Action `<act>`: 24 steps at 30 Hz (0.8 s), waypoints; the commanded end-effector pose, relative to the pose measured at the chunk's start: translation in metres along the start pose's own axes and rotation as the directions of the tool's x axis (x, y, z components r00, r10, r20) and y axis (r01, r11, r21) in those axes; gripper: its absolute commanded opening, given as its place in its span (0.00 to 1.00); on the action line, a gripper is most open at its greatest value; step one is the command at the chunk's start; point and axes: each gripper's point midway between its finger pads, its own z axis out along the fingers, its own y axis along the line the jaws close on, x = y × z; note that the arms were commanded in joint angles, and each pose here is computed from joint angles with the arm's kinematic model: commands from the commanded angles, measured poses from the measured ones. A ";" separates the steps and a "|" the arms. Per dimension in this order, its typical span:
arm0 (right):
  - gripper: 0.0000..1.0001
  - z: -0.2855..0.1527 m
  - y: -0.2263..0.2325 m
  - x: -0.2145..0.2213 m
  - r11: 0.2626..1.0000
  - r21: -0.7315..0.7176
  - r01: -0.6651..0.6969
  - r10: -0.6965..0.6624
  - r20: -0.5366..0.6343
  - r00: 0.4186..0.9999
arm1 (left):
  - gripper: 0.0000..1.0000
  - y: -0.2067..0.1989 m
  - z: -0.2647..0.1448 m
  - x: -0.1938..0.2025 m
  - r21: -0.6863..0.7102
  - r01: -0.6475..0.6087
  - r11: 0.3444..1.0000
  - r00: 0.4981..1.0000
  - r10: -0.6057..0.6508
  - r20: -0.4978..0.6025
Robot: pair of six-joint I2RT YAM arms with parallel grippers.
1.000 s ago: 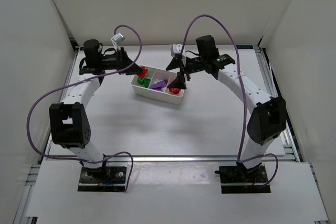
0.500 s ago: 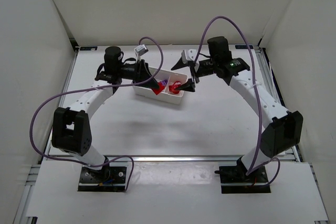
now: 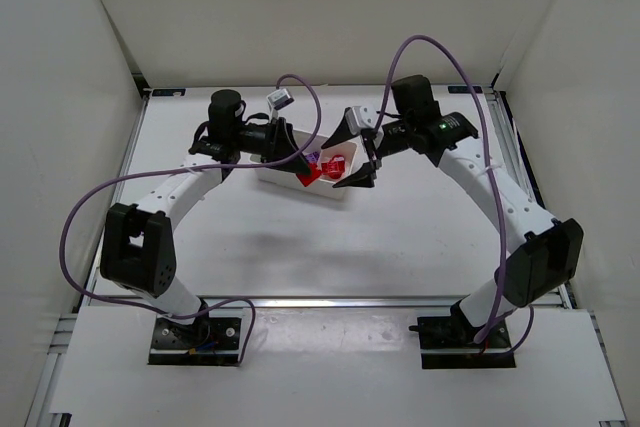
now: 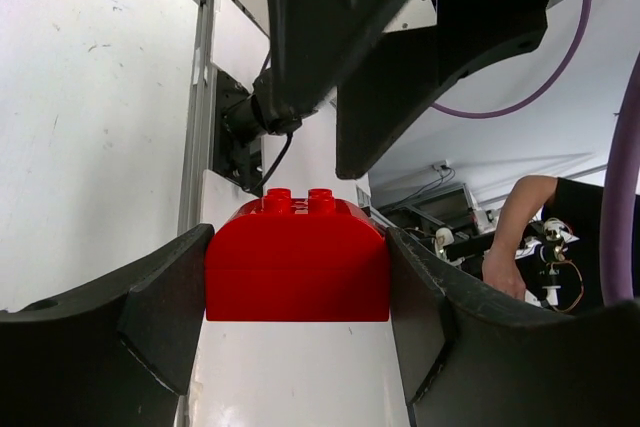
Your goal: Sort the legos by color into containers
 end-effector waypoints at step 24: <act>0.53 0.041 -0.007 -0.011 0.993 -0.078 0.086 -0.084 0.039 0.996 | 0.26 -0.025 -0.001 0.011 0.113 -0.042 0.993 0.993 0.053 -0.101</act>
